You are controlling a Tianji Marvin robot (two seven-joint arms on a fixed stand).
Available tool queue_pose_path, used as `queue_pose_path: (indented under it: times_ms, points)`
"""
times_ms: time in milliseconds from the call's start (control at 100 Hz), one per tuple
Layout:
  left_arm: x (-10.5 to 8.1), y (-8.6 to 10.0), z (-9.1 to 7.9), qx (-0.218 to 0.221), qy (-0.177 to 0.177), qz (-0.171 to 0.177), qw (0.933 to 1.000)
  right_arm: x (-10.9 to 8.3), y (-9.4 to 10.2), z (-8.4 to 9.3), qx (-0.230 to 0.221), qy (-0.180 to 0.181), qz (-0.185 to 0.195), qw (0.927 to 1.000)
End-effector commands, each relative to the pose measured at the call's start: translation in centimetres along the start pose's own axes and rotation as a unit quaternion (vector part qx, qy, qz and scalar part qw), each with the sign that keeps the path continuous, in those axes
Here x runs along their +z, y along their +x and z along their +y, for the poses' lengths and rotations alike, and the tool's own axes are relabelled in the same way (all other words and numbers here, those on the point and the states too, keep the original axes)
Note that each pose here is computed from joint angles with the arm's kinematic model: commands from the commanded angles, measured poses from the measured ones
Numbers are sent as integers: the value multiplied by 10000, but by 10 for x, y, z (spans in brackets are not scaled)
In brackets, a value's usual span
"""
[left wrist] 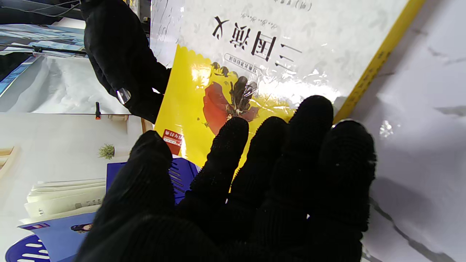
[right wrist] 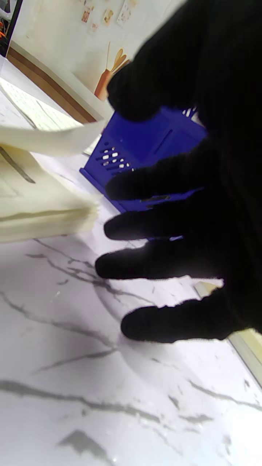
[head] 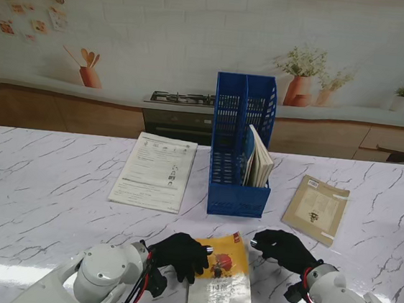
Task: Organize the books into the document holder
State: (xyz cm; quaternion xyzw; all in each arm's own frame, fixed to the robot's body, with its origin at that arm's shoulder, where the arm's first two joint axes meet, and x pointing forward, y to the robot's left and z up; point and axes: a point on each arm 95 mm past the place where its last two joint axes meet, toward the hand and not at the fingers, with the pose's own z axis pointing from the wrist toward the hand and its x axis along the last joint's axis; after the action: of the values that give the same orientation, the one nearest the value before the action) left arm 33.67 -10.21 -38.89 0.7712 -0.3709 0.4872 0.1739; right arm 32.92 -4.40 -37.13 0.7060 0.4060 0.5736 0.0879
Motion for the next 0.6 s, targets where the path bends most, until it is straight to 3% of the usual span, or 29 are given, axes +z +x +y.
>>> queue_pose_path:
  times_ms: [0, 150, 340, 520, 590]
  points:
    - [1, -10, 9, -62, -140, -4, 9999, 0, 1, -3, 59, 7, 21, 10000]
    - [-4, -5, 6, -19, 112, 91, 9999, 2, 1, -3, 64, 12, 45, 10000]
    - [-2, 3, 5, -68, 1, 204, 9998, 2, 3, -1, 72, 42, 39, 10000]
    - [-17, 10, -5, 126, 254, 198, 9994, 1, 11, 2, 72, -32, -321, 9995]
    - [-23, 11, -12, 274, 421, 174, 9986, 0, 16, 3, 34, 110, -503, 9987]
